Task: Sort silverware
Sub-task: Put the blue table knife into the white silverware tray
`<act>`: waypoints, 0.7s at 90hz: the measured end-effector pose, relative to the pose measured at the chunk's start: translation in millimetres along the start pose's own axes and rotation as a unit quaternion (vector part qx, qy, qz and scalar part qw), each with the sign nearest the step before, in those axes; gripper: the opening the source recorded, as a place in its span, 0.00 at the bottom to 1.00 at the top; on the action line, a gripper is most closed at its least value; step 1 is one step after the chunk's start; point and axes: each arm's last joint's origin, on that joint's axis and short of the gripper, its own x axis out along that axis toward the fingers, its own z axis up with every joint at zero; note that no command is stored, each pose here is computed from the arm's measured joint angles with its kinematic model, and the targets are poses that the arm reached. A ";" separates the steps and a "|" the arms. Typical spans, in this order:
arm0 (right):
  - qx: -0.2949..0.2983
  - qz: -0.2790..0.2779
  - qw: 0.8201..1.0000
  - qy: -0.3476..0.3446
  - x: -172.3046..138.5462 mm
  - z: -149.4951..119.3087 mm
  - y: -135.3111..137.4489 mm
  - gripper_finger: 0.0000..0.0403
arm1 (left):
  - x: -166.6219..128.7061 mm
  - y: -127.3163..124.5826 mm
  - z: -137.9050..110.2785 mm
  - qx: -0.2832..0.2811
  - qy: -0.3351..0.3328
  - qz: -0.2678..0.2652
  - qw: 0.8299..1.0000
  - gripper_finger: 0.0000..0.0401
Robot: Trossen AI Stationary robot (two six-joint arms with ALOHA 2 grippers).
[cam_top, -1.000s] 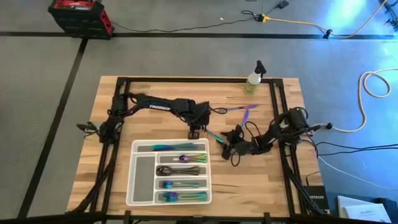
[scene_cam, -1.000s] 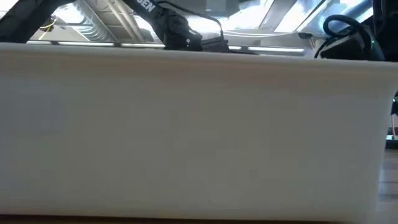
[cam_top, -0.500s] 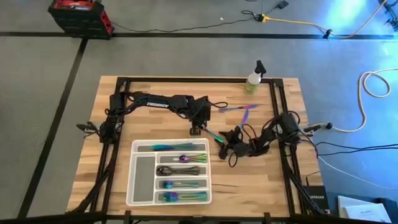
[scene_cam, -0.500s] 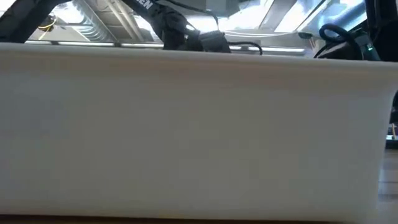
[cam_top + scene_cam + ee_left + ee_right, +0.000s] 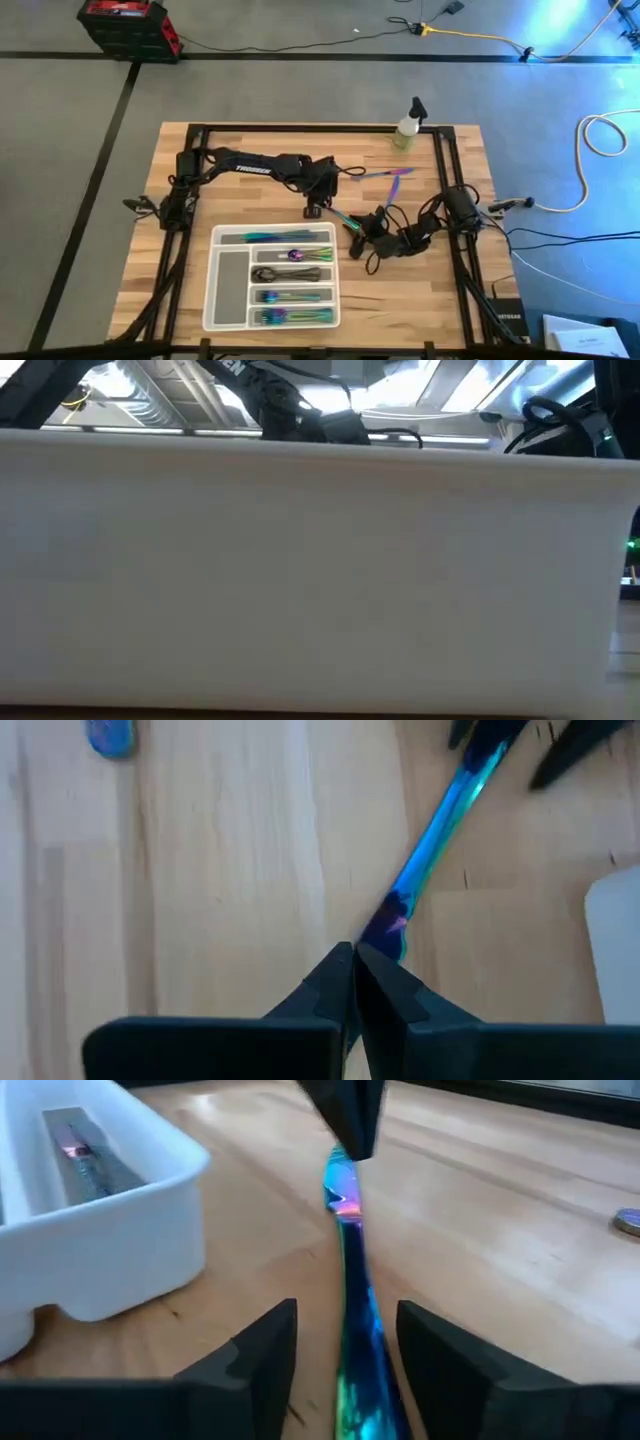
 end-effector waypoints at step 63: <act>0.010 -0.008 1.000 0.004 1.7 -0.3 -1.9 0.34 | 1.3 23.7 -16.9 -0.040 0.044 0.011 0.998 0.00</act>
